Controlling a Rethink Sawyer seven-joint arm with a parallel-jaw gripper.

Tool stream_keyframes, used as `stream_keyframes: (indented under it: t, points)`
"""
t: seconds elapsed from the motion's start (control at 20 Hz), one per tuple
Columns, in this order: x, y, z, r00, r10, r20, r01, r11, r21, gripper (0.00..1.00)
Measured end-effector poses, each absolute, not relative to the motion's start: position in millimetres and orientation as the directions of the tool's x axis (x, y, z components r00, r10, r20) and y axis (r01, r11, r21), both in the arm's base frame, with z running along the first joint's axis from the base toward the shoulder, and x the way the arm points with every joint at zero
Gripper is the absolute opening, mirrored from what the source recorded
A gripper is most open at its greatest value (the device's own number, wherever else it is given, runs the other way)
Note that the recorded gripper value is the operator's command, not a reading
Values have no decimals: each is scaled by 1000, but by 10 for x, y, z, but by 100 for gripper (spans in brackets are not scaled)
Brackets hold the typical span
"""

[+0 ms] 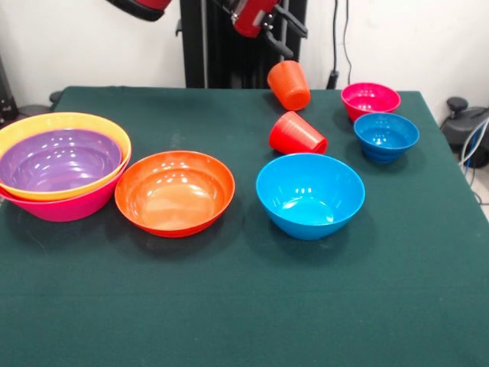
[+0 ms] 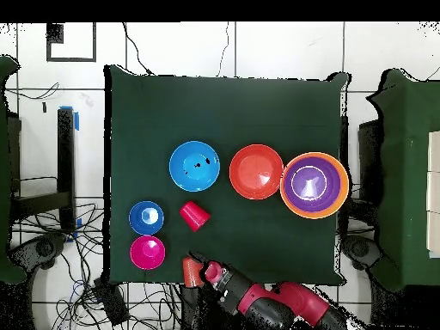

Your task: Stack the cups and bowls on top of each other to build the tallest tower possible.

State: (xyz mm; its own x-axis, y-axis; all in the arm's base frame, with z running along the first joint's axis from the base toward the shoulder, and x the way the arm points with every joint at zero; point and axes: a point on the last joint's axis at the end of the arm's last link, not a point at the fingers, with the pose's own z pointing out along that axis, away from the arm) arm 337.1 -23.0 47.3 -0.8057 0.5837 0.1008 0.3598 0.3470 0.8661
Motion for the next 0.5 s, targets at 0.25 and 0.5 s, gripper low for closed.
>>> stream_keyframes:
  t: [0.25, 0.5]
  points:
    - [3438, -297, 415, -817, 576, 40, 323, 398, 859, 100]
    - [3498, -351, 360, -824, 566, -8, 294, 440, 848, 100]
